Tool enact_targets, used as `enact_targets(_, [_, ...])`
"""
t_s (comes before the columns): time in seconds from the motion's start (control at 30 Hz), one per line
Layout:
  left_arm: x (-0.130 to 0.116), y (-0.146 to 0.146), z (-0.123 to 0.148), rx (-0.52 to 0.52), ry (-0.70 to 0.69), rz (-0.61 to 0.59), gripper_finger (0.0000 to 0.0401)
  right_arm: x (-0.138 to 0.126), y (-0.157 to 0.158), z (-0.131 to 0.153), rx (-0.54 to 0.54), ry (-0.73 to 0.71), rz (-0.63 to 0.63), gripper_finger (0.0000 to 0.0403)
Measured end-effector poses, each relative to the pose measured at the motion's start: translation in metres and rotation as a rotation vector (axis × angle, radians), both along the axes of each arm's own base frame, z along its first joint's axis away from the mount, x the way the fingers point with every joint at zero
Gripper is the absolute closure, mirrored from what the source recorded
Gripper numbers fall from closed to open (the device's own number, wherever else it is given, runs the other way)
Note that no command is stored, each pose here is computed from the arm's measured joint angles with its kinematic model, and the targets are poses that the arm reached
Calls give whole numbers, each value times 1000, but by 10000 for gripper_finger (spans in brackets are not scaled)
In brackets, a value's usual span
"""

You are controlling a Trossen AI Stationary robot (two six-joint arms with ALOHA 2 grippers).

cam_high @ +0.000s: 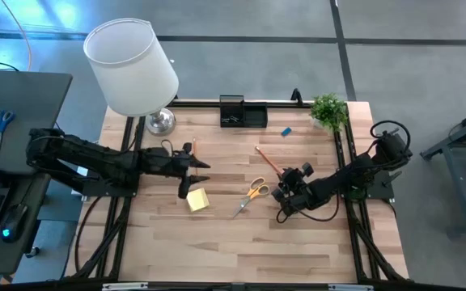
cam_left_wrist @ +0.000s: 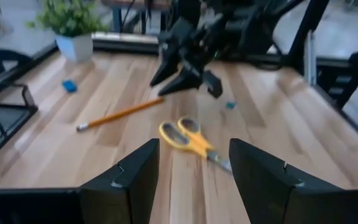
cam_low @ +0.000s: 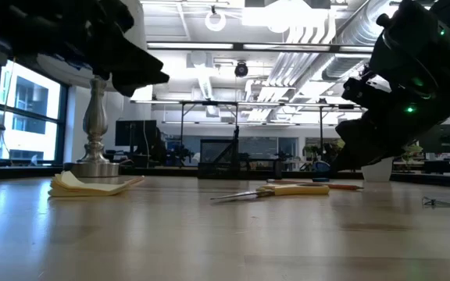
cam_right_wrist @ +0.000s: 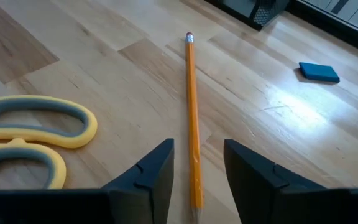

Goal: Pick and place office supplies into organizer
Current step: Put the right pencil into the desk organizer

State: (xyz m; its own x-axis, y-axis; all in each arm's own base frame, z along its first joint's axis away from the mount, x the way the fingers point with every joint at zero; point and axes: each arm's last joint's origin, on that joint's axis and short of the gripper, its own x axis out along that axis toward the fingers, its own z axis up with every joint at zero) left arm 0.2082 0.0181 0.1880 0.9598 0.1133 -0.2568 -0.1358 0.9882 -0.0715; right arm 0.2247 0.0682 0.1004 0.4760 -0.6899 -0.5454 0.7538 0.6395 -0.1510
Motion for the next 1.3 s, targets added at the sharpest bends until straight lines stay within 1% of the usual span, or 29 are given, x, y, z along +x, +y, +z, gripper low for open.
enact_targets(0.13, [-6, -1, -4, -3, -85, -30, 217, -8, -4, -10, 15, -50, -3, 269])
enact_targets(0.27, [-10, -2, -7, 0, -129, -60, 217, -16, -5, -16, -11, -126, -11, 269])
enact_targets(0.33, [-11, -2, -8, 10, -128, -68, 217, -17, -5, -16, -13, -155, -11, 269])
enact_targets(0.53, [-11, -2, -8, 23, -127, -70, 217, -14, -2, -15, -20, -134, 59, 269])
enact_targets(0.83, [-11, -2, -8, 23, -127, -70, 217, -16, -5, -18, -7, -122, 60, 270])
enact_targets(1.13, [-11, -2, -8, 23, -128, -70, 217, -24, -6, -24, 49, -138, 60, 270])
enact_targets(1.3, [-11, -2, -8, 22, -126, -70, 217, -23, -5, -23, 32, -136, 79, 270])
